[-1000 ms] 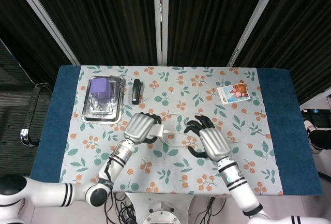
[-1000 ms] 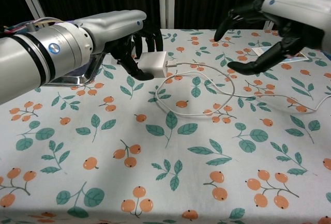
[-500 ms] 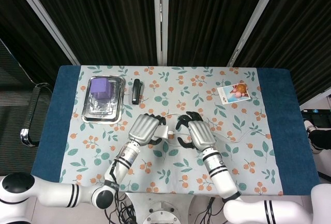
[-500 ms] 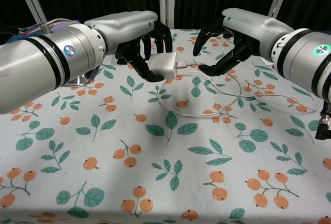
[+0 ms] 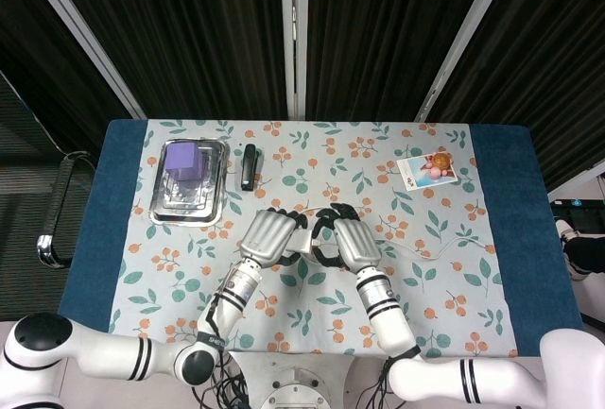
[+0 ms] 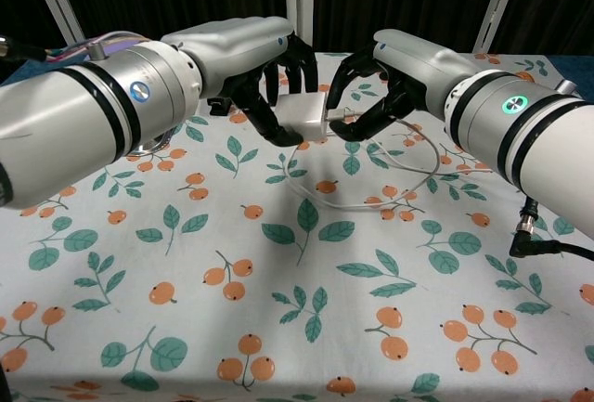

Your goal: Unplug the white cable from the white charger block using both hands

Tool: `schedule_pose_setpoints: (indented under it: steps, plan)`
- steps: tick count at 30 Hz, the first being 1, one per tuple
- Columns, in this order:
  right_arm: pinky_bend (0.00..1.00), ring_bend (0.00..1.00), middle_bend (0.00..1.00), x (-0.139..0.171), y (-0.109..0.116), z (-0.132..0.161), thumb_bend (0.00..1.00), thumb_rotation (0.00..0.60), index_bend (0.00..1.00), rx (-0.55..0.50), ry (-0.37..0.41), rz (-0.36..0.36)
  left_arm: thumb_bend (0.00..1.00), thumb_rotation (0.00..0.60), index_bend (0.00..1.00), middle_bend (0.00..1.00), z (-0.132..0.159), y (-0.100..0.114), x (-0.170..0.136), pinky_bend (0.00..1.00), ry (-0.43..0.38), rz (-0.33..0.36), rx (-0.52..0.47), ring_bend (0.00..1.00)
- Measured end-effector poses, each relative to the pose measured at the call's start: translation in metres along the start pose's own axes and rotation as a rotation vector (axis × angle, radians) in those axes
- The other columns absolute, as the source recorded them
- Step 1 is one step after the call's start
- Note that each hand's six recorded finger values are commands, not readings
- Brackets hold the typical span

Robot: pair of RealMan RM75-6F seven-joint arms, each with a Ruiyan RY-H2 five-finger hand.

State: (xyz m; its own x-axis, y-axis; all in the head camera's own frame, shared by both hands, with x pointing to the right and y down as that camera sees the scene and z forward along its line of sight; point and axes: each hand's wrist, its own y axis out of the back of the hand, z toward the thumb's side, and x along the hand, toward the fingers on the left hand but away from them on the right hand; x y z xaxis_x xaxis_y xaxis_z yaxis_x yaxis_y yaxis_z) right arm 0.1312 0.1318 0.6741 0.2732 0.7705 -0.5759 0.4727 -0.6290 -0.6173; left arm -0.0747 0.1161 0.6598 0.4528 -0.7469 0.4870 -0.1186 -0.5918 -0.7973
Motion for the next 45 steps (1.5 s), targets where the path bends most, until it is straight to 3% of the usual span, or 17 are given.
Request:
schedule_pose_setpoints:
  steps: [16, 24, 36, 40, 42, 45]
  plan:
    - [0.06, 0.12, 0.26, -0.002, 0.0, 0.001, 0.31, 0.6, 0.66, -0.023, -0.006, 0.0, 0.35, 0.6, 0.57, 0.55, -0.001, 0.001, 0.001, 0.45, 0.013, 0.001, 0.018, 0.42]
    - [0.06, 0.12, 0.26, 0.001, 0.005, -0.005, 0.31, 0.6, 0.67, -0.011, -0.013, -0.003, 0.35, 0.6, 0.57, 0.55, -0.009, -0.001, 0.0, 0.45, 0.029, 0.001, 0.031, 0.42]
    - [0.05, 0.12, 0.26, 0.004, 0.03, -0.046, 0.31, 0.6, 0.67, 0.058, -0.087, 0.016, 0.35, 0.6, 0.57, 0.55, -0.062, -0.019, -0.005, 0.39, 0.128, -0.035, 0.128, 0.42]
    - [0.01, 0.11, 0.25, 0.004, 0.028, -0.062, 0.31, 0.6, 0.65, 0.084, -0.122, 0.057, 0.35, 0.6, 0.55, 0.51, -0.091, -0.038, -0.005, 0.34, 0.19, -0.091, 0.172, 0.39]
    - [0.0, 0.1, 0.24, 0.002, 0.025, -0.07, 0.31, 0.6, 0.6, 0.089, -0.141, 0.075, 0.35, 0.6, 0.47, 0.45, -0.099, -0.047, -0.007, 0.29, 0.206, -0.122, 0.169, 0.34]
    - [0.0, 0.03, 0.17, -0.001, 0.019, -0.083, 0.3, 0.6, 0.33, 0.116, -0.172, 0.106, 0.34, 0.6, 0.32, 0.32, -0.104, -0.057, -0.01, 0.22, 0.209, -0.158, 0.158, 0.23]
